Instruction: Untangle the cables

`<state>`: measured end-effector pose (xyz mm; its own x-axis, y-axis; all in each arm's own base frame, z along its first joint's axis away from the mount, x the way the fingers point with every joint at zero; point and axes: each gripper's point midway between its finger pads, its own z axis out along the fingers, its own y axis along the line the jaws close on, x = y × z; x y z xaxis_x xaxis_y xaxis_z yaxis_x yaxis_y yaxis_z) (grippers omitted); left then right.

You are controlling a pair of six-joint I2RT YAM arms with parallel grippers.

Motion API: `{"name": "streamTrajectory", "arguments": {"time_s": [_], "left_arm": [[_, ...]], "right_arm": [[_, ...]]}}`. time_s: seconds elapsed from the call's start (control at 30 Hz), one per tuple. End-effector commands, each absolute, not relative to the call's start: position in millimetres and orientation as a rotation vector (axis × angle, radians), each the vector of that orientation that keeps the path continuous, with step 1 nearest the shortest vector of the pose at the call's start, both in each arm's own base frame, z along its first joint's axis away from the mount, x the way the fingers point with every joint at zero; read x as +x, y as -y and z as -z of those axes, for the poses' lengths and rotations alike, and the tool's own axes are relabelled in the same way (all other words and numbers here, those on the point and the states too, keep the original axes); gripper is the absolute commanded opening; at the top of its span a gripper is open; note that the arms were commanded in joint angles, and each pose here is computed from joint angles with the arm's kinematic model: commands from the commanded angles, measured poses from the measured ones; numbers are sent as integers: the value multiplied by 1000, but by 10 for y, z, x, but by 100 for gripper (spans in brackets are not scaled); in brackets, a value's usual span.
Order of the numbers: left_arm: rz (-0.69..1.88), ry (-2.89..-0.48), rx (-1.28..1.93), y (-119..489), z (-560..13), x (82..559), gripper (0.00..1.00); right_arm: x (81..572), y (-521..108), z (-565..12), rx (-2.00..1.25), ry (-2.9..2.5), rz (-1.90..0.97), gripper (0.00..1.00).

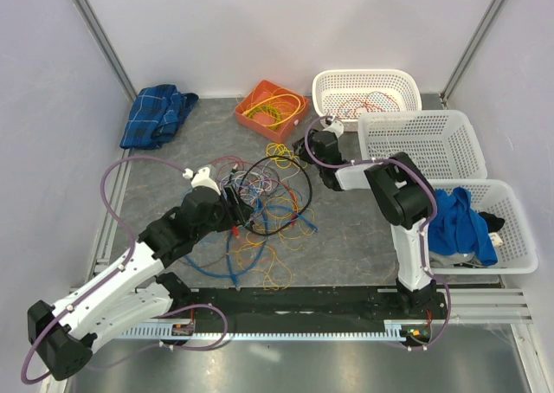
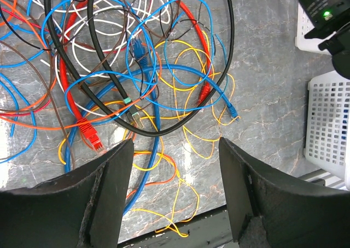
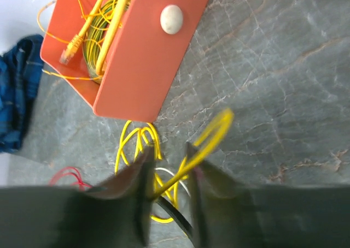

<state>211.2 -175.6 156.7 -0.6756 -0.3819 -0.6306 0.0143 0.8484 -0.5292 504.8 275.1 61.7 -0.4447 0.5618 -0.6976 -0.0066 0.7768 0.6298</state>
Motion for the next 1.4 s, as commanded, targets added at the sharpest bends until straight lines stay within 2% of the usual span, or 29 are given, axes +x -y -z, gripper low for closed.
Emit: {"name": "streamTrajectory", "arguments": {"time_s": [0.0,0.1,0.13,0.27,0.57,0.77,1.0,1.1,1.23,1.33,1.37], "left_arm": [[647,-2199,-267,1744,-1589,2165,70],[648,-2191,-273,1727,-1595,2157,70],[650,-2190,-273,1726,-1599,2157,70],[661,-2178,-273,1731,-1646,2158,70],[650,-2094,-280,1670,-1910,2234,70],[624,-1967,-314,1546,-2315,2343,73],[681,-1650,-293,1362,-2950,2375,79],[727,-1478,-300,1223,-3164,2293,79],[734,-1362,-291,1104,-3305,2215,79],[742,-1357,-244,1174,-3353,2215,88],[750,-1360,-233,1206,-3360,2220,96]], "right_arm": [[5151,-2809,-821,463,-1845,-787,19],[5063,-2759,-930,463,-1812,-802,2],[4995,-2715,-905,463,-1816,-795,0],[4700,-2640,-1382,426,-1748,-832,0],[3523,-3058,-2407,102,-1741,-773,0],[3117,-3209,-3101,-73,-1724,-776,0],[2776,-3227,-3742,-169,-1674,-869,0],[2654,-3207,-3934,-204,-1653,-899,0],[2550,-3101,-4456,-237,-1586,-898,0],[2467,-3081,-4803,-273,-1558,-919,0],[2444,-3072,-4897,-277,-1545,-931,0]]}}
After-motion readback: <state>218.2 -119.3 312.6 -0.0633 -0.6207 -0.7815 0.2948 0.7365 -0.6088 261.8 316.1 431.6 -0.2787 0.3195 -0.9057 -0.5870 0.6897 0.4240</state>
